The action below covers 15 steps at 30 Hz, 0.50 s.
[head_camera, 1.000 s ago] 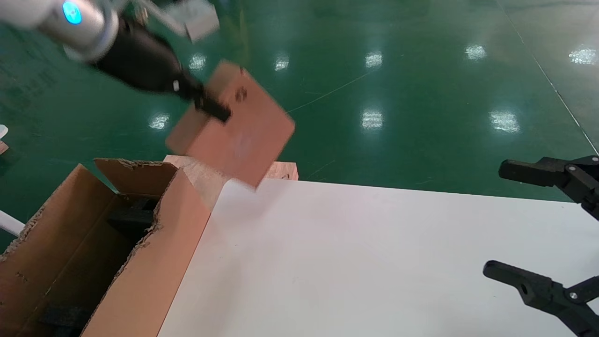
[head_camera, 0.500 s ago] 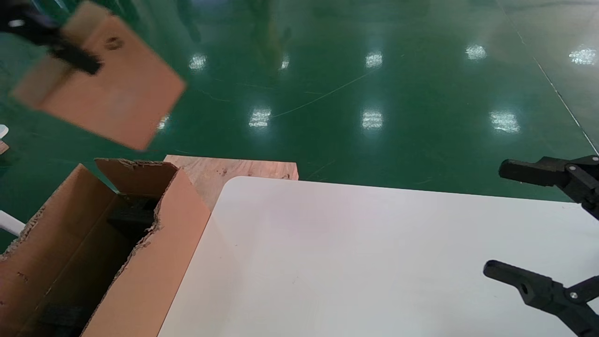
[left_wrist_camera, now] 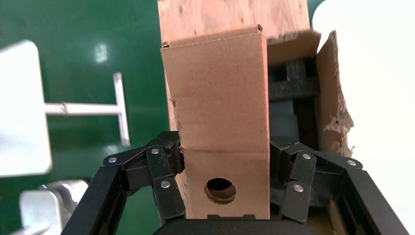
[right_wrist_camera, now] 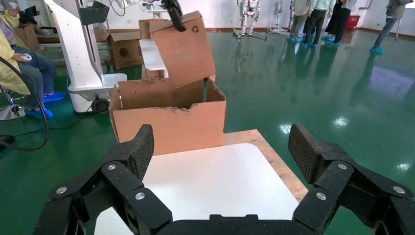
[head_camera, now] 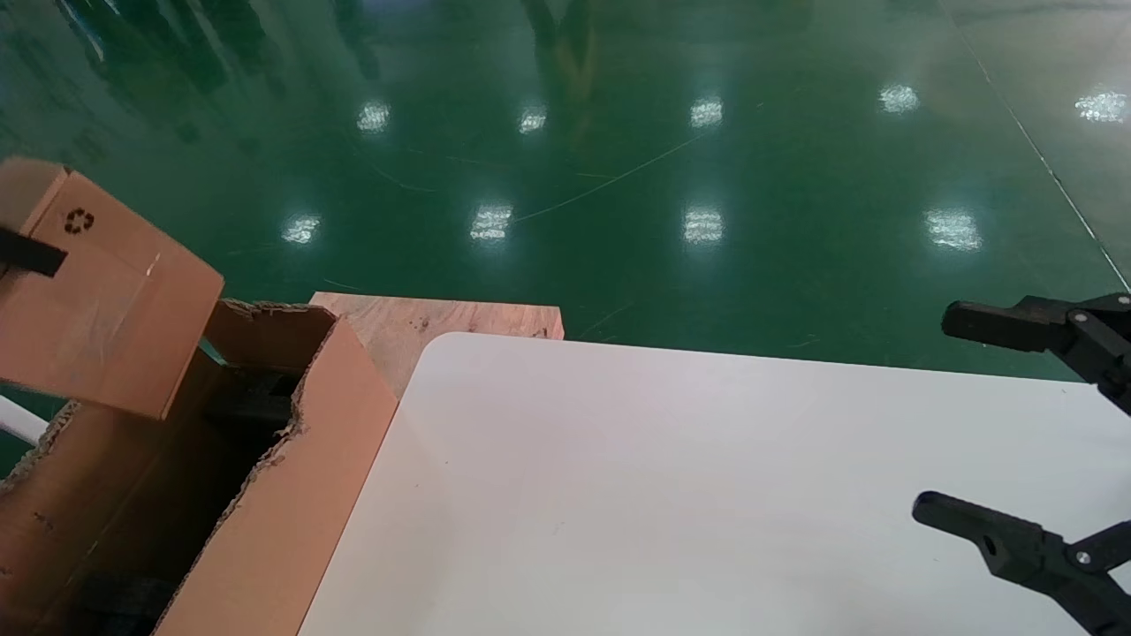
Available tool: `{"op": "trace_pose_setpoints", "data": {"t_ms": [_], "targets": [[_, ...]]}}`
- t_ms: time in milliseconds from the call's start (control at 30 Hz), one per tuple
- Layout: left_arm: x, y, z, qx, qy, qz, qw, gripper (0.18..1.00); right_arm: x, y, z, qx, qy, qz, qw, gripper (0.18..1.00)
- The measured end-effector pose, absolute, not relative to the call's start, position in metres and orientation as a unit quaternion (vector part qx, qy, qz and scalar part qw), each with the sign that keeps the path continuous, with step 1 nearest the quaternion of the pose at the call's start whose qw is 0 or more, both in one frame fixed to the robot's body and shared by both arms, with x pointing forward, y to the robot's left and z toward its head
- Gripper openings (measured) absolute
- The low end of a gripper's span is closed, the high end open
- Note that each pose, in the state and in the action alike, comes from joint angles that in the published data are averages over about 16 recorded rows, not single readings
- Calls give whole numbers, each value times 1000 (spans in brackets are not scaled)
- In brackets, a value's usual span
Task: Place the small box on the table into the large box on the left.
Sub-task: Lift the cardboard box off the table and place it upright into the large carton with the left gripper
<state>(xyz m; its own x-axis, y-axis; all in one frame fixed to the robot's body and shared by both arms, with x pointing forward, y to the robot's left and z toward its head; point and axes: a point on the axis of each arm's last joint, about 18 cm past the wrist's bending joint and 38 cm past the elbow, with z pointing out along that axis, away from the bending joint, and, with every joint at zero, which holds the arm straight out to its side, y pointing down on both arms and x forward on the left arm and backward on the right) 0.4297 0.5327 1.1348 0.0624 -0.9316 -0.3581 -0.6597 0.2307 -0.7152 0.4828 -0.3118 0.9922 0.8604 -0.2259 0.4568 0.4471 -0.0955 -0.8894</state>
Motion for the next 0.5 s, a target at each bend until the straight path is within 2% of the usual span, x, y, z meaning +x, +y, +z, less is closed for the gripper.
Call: {"op": "trace_pose_setpoints", "data": {"t_ms": [500], "targets": [[449, 570, 1054, -663, 651, -167, 330, 289, 483, -312, 992, -696, -79, -252, 668, 1001]]}}
